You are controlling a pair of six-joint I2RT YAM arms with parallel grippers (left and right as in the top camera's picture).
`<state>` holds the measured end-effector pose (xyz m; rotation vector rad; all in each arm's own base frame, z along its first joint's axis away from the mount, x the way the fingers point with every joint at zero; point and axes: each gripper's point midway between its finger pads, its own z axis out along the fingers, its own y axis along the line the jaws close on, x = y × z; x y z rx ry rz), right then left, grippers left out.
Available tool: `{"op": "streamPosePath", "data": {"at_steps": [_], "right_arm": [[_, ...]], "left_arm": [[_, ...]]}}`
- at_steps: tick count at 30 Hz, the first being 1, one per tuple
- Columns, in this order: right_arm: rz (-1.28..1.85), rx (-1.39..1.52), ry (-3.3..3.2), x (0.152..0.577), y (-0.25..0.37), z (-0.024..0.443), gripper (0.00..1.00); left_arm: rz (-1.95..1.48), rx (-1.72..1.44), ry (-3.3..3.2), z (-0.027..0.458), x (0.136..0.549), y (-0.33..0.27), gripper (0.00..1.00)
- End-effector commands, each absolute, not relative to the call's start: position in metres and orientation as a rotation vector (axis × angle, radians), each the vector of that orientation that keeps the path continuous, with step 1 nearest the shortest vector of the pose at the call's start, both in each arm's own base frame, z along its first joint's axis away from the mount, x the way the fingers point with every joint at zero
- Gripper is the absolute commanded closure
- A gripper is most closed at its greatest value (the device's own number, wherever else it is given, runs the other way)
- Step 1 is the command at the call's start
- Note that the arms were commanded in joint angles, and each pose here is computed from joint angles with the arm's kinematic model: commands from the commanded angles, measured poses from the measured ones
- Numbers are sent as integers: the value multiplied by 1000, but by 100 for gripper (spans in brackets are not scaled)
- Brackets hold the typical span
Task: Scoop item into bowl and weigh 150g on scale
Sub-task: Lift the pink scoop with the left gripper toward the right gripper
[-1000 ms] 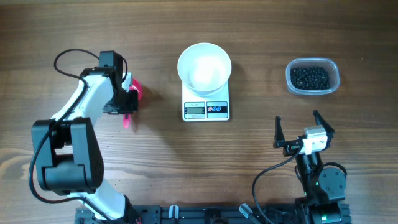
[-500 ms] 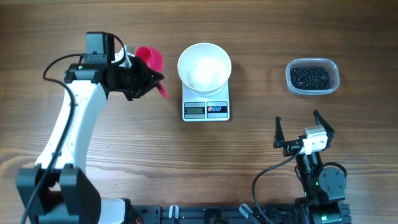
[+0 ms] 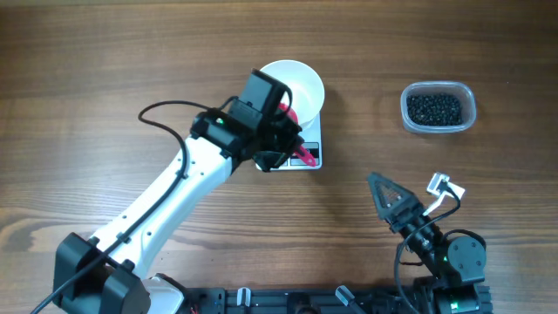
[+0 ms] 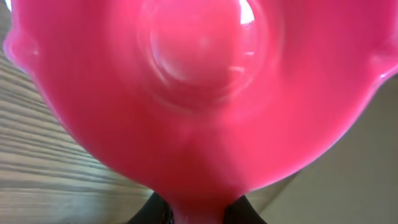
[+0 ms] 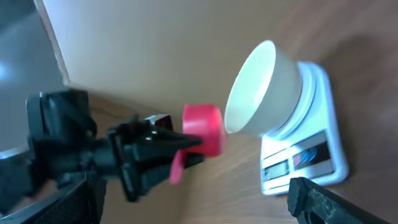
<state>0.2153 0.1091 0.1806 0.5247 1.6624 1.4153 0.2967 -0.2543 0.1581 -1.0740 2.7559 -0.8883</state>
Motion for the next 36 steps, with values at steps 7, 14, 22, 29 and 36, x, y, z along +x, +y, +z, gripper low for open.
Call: {"op": "streamPosePath", "data": {"at_steps": [7,14,22,29,36], "right_arm": [[1566,535,1702,204,123,182,0],[1497,189,1758,185,141,181,0],[1440,107,1801,185,145,170,0],[1388,11,1815,182,147,171,4],[1438,201,1852,189,141,165,0]], "left_arm": [[-881,-1254,2613,168,306,-259,96],[-880,-1240,2608,168,307,-259,96],[-866,-1240,2617,166,305,-257,96],[-845,-1243,2599,166,308,-254,96],[-831,-1207,2602,165,309,-253,96]]}}
